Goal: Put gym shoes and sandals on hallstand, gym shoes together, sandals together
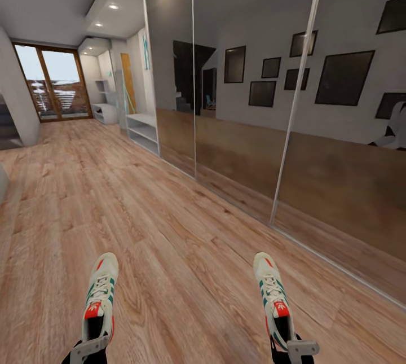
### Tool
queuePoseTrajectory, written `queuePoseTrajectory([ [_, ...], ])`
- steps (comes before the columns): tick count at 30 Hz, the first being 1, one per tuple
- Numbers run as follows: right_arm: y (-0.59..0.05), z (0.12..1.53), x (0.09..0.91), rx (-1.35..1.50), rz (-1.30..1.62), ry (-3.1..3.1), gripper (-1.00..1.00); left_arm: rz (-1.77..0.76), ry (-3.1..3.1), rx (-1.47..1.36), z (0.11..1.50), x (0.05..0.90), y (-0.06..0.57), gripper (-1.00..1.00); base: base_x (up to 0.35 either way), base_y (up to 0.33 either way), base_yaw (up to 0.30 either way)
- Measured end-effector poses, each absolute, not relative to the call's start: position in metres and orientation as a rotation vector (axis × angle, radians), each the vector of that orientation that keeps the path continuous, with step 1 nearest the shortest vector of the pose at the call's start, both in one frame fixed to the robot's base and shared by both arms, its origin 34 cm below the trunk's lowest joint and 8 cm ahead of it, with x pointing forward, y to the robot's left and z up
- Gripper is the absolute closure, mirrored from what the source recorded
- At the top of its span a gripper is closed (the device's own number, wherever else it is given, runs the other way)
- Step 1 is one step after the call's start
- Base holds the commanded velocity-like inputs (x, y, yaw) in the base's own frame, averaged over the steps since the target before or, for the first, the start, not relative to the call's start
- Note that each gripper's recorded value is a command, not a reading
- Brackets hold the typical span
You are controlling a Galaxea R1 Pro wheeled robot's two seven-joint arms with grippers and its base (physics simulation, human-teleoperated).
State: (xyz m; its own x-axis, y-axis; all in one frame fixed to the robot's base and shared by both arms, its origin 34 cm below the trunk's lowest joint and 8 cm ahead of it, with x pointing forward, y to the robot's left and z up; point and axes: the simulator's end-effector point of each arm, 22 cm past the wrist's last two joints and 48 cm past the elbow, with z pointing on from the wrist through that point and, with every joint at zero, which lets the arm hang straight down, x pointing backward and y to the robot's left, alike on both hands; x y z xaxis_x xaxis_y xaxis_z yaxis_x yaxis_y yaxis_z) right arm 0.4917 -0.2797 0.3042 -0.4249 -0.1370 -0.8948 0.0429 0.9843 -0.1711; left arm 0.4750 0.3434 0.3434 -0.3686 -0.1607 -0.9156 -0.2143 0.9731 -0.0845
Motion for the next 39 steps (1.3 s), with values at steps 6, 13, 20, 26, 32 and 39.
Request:
queuePoseTrajectory([
  [6,-0.279,0.304,0.492,-0.065,-0.199,2.001,1.00,0.057,1.958,-0.268,0.343,0.475,0.343,1.00,0.323,0.000,0.019],
  [13,-0.280,0.301,0.490,-0.064,-0.201,2.007,1.00,0.051,1.966,-0.266,0.340,0.474,0.341,1.00,0.335,0.000,0.122],
  [20,-0.279,0.298,0.488,-0.065,-0.201,2.016,1.00,0.050,1.974,-0.265,0.337,0.472,0.341,1.00,0.338,0.000,0.153],
  [26,-0.279,0.294,0.486,-0.066,-0.200,2.025,1.00,0.050,1.982,-0.264,0.334,0.471,0.341,1.00,0.338,0.000,0.160],
  [32,-0.279,0.291,0.485,-0.067,-0.200,2.033,1.00,0.050,1.990,-0.265,0.331,0.469,0.340,1.00,0.338,0.000,0.166],
  [39,-0.279,0.288,0.483,-0.068,-0.200,2.042,1.00,0.052,1.999,-0.265,0.327,0.467,0.341,1.00,0.338,0.000,0.169],
])
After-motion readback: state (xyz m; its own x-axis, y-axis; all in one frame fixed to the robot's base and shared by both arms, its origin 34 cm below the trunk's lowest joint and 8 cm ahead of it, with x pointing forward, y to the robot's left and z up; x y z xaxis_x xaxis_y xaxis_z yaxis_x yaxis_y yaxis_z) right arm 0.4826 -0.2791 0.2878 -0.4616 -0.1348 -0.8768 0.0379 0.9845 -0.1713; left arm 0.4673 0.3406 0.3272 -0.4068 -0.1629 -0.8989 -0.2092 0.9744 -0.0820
